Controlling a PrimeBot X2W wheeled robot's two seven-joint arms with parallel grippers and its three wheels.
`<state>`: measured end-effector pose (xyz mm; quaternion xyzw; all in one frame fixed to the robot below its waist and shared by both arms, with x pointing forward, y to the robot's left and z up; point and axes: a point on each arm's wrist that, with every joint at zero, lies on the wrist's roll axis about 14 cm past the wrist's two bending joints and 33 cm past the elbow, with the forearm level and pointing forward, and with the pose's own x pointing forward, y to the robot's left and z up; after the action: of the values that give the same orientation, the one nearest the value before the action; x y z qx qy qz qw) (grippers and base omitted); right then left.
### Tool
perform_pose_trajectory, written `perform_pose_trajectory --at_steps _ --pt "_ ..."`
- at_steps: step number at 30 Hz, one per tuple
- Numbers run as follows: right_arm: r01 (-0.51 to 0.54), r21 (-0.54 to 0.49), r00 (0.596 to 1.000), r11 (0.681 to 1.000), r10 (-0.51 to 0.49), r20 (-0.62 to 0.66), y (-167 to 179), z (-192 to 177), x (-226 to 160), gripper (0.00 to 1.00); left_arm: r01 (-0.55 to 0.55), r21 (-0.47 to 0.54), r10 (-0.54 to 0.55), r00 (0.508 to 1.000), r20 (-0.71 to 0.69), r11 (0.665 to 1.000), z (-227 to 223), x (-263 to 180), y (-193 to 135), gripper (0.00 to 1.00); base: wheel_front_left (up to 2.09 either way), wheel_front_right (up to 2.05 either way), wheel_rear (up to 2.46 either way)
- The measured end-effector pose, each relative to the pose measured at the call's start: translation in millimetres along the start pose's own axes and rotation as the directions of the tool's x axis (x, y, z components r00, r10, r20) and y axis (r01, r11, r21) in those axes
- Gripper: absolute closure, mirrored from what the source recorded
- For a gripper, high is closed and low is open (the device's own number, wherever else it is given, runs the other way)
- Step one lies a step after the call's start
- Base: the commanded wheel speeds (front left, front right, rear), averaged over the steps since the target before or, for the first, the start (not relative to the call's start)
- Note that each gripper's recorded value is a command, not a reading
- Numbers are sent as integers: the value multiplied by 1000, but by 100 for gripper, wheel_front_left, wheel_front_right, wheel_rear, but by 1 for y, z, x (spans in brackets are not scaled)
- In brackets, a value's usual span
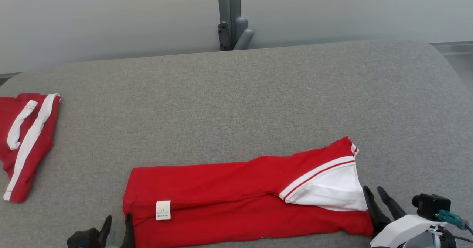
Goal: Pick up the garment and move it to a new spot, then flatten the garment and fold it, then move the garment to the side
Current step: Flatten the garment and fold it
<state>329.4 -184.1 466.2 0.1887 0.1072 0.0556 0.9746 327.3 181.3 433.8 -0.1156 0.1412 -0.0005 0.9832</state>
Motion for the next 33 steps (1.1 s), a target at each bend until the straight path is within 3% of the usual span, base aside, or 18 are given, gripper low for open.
perform_pose_trajectory --at_steps 5,13,33 --pt "31 -28 998 999 -30 58 -9 17 -2 0 -43 21 42 999 10 999 -3 -14 10 0 0 0 0" --pt "17 -69 999 998 -13 50 -2 11 -4 0 -59 41 57 997 41 997 2 -27 13 0 0 0 0" --pt "25 -167 996 986 -40 -86 -7 -18 34 0 -43 50 39 996 76 998 13 -21 1 0 0 0 0"
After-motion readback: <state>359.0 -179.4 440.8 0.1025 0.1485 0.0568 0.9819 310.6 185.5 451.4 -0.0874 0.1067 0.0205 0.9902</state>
